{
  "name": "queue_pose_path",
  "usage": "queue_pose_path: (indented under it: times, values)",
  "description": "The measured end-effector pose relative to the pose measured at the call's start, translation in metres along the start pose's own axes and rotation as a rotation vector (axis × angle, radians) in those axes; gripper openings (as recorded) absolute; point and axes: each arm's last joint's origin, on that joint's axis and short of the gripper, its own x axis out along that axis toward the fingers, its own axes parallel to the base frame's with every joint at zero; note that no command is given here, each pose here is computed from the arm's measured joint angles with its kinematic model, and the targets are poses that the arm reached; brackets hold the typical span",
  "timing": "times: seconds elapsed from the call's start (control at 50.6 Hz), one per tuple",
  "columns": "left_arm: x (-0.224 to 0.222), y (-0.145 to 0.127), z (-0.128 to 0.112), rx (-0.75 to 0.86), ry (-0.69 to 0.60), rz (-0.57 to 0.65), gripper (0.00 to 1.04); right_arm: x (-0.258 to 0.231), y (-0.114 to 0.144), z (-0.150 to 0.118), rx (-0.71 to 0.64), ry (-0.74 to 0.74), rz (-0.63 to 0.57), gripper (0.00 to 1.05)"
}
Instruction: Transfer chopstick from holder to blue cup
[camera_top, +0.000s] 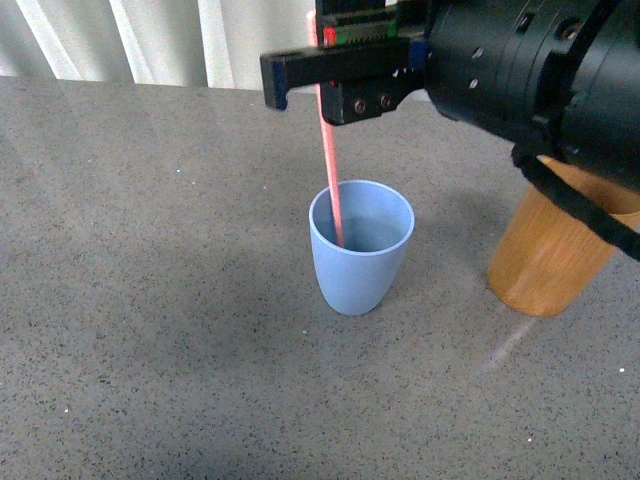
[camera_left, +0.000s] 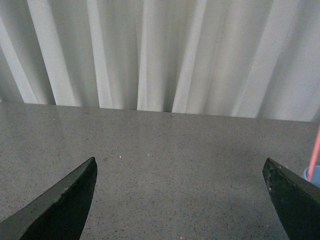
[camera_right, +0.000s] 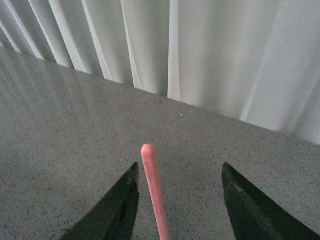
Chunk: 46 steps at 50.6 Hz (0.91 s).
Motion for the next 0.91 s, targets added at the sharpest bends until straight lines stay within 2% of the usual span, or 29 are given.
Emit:
queue_pose_path:
  times: [0.099,0.198,0.237,0.376,0.494,0.574,0.712,0.811,0.91]
  values:
    - [0.0,0.0,0.0,0.0,0.0,0.0,0.98,-0.008,-0.004,0.015,0.023,-0.028,-0.02,0.67]
    - [0.0,0.0,0.0,0.0,0.0,0.0,0.98,-0.025,-0.012,0.035,0.042,-0.054,-0.067,0.9]
    - [0.0,0.0,0.0,0.0,0.0,0.0,0.98,-0.031,-0.016,0.04,0.049,-0.055,-0.089,0.96]
    - [0.0,0.0,0.0,0.0,0.0,0.0,0.98,-0.061,-0.038,0.055,0.086,-0.032,-0.222,0.95]
    - [0.0,0.0,0.0,0.0,-0.001,0.0,0.98,-0.096,-0.061,0.058,0.122,0.02,-0.367,0.95]
    - [0.0,0.0,0.0,0.0,0.0,0.0,0.98,-0.133,-0.079,0.051,0.134,0.072,-0.507,0.95]
    - [0.0,0.0,0.0,0.0,-0.001,0.0,0.98,-0.177,-0.092,0.033,0.103,0.117,-0.698,0.95]
    - [0.0,0.0,0.0,0.0,0.0,0.0,0.98,-0.192,-0.093,0.026,0.085,0.127,-0.758,0.95]
    - [0.0,0.0,0.0,0.0,-0.001,-0.001,0.98,-0.194,-0.092,0.029,0.069,0.1,-0.738,0.94]
